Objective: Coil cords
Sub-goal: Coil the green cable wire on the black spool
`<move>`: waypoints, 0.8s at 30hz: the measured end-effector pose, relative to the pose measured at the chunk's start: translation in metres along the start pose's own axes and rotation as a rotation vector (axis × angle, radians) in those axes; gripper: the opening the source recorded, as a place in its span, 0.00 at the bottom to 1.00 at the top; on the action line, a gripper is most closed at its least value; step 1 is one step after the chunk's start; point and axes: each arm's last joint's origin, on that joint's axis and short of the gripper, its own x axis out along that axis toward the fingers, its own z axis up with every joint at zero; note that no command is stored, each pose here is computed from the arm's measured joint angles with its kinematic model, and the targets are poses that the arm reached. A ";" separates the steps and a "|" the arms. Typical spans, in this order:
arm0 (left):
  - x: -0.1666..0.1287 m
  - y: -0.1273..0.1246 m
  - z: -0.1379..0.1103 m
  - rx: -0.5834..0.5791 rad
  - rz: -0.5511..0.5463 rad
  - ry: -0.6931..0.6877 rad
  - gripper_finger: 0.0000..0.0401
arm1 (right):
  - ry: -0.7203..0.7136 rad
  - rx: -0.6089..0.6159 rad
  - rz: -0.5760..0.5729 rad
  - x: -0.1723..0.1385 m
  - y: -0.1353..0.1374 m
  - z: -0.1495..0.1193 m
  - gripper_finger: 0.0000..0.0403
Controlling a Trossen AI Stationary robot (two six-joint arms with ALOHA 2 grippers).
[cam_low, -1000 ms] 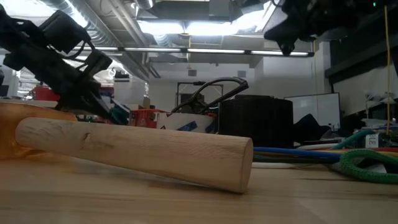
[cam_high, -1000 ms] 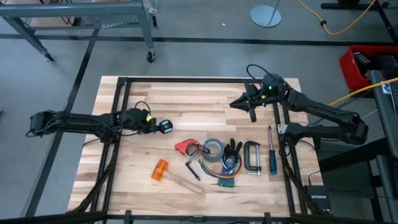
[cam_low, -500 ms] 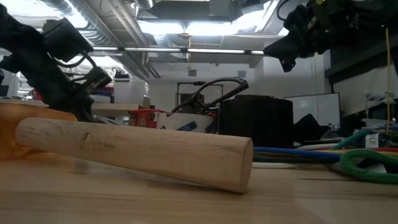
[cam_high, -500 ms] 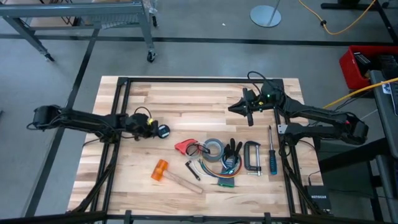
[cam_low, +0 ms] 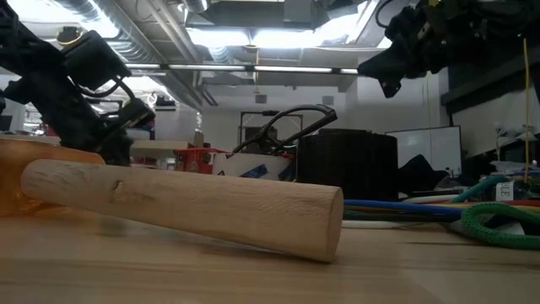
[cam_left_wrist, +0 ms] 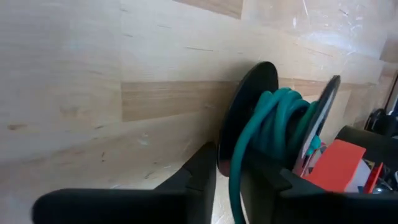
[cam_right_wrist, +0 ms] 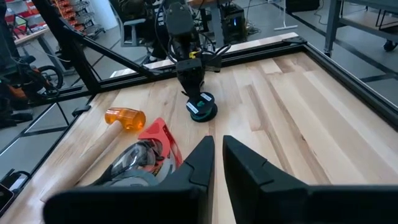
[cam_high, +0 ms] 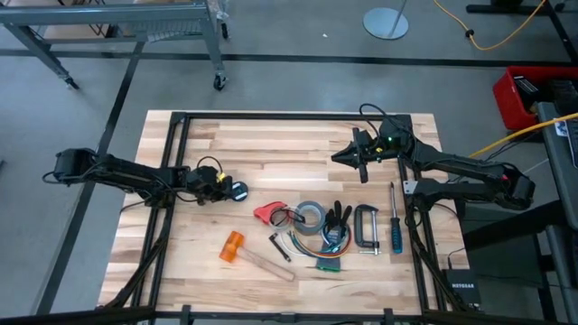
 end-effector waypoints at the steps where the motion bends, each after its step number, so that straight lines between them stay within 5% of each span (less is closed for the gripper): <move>1: 0.000 0.000 0.000 0.000 0.001 0.000 0.15 | 0.001 0.000 0.000 0.000 0.000 0.000 0.09; 8: 0.000 0.002 0.000 -0.035 0.028 0.003 0.23 | 0.001 0.000 0.000 0.000 0.000 0.000 0.09; 24: 0.000 0.005 -0.001 0.003 0.056 0.048 0.18 | 0.015 -0.012 0.000 0.000 0.000 -0.002 0.09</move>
